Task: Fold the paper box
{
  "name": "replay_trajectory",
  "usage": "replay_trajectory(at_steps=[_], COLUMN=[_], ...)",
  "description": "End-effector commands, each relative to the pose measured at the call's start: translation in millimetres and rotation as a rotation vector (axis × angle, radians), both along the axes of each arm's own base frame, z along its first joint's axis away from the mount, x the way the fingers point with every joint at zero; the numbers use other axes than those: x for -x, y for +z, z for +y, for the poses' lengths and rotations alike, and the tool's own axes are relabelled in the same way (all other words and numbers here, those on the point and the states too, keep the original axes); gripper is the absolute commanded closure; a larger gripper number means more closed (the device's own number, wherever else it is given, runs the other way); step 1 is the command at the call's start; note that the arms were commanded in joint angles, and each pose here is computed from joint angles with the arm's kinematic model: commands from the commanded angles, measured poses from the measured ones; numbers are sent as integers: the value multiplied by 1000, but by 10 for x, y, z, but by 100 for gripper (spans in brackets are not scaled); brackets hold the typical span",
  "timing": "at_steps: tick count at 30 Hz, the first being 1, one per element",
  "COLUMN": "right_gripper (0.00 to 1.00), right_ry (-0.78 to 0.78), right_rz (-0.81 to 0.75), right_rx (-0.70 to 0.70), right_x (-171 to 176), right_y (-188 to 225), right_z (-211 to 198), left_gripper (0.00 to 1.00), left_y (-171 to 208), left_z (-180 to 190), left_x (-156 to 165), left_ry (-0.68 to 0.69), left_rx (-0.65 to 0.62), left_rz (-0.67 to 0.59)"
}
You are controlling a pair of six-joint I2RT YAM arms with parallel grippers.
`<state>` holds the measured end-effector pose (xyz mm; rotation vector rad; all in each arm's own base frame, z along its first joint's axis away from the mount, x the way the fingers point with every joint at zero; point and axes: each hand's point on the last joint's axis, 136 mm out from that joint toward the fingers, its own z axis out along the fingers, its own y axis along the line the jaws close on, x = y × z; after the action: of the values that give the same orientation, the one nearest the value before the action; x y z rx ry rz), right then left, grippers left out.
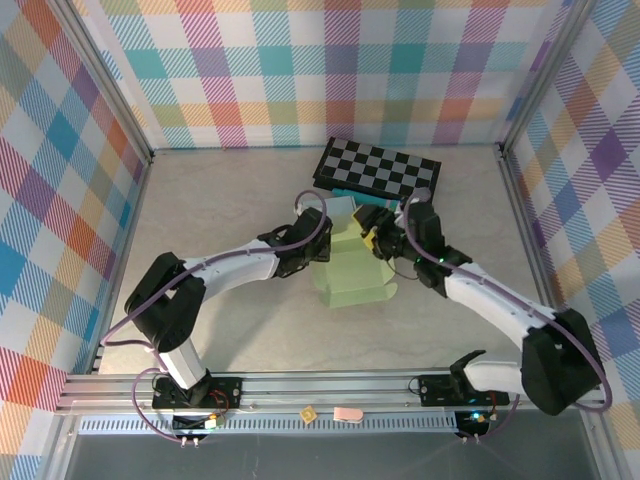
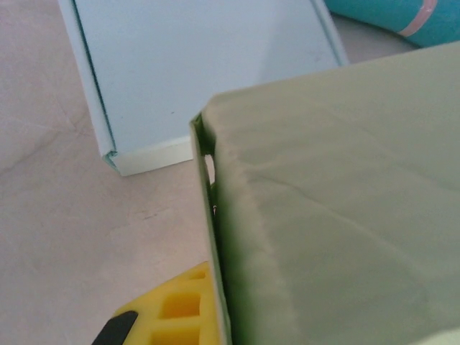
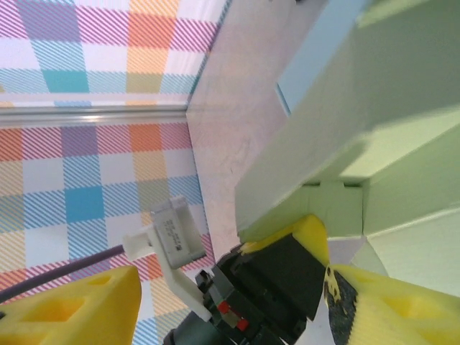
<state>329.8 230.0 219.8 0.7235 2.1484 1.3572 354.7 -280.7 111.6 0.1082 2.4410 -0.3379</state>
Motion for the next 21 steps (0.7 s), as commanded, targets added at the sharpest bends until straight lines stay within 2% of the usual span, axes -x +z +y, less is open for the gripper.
replay_trajectory(at_steps=[1,6,12,21], right_gripper=[33,34,37,43], right_ry=[-8,49,89,148], right_rz=[162,143,171,229], right_rx=[198,314,381,407], right_x=[196,172,31,-155], right_y=[-146,214,301,137], right_z=[-367,-479,-442,-302], left_gripper=[100,100,100,100], left_y=[102,183,289,399], left_z=[150,247,262,266], left_x=[226,389,539,593], left_ry=[33,34,22,7], left_rx=[-24,-68,-67,-70], left_rz=[176,325,447,471])
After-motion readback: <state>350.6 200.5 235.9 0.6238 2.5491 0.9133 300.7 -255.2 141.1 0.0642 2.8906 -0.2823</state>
